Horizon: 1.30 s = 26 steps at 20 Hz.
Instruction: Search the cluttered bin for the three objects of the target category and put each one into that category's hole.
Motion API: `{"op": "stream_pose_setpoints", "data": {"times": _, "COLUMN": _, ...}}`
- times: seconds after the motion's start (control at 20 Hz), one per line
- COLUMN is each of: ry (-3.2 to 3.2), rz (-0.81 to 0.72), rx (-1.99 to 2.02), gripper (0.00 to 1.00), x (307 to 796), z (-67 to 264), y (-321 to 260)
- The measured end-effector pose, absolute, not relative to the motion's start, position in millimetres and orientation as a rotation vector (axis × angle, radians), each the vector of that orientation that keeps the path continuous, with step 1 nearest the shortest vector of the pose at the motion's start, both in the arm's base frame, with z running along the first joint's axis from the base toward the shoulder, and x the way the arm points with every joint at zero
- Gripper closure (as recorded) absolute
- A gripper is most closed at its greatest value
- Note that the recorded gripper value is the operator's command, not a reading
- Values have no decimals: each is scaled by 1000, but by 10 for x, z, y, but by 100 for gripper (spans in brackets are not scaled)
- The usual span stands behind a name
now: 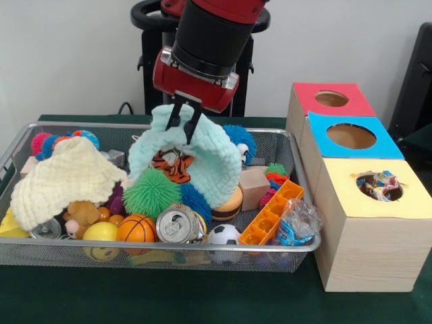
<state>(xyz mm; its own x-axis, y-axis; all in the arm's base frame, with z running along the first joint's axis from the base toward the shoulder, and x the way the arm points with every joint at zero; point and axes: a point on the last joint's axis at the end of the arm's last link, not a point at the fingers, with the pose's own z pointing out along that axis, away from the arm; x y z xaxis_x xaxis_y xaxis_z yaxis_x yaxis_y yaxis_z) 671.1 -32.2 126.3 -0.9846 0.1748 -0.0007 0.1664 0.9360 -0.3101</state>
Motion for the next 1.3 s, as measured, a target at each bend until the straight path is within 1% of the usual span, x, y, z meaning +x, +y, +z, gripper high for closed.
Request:
{"op": "stream_pose_setpoints", "data": {"times": 0.25, "ry": -3038, "rz": 486, "rx": -303, "gripper": 100, "x": 6787, "z": 1375, "y": -334}}
{"op": "stream_pose_setpoints", "data": {"times": 0.65, "ry": -3073, "rz": 489, "rx": -288, "gripper": 100, "x": 6804, "z": 1350, "y": -312}}
{"op": "stream_pose_setpoints", "data": {"times": 0.9, "ry": -3156, "rz": 488, "rx": -232, "gripper": 100, "x": 6752, "z": 1233, "y": -180}}
{"op": "stream_pose_setpoints", "data": {"times": 1.3, "ry": -3242, "rz": 482, "rx": -126, "gripper": 100, "x": 6494, "z": 1020, "y": 84}}
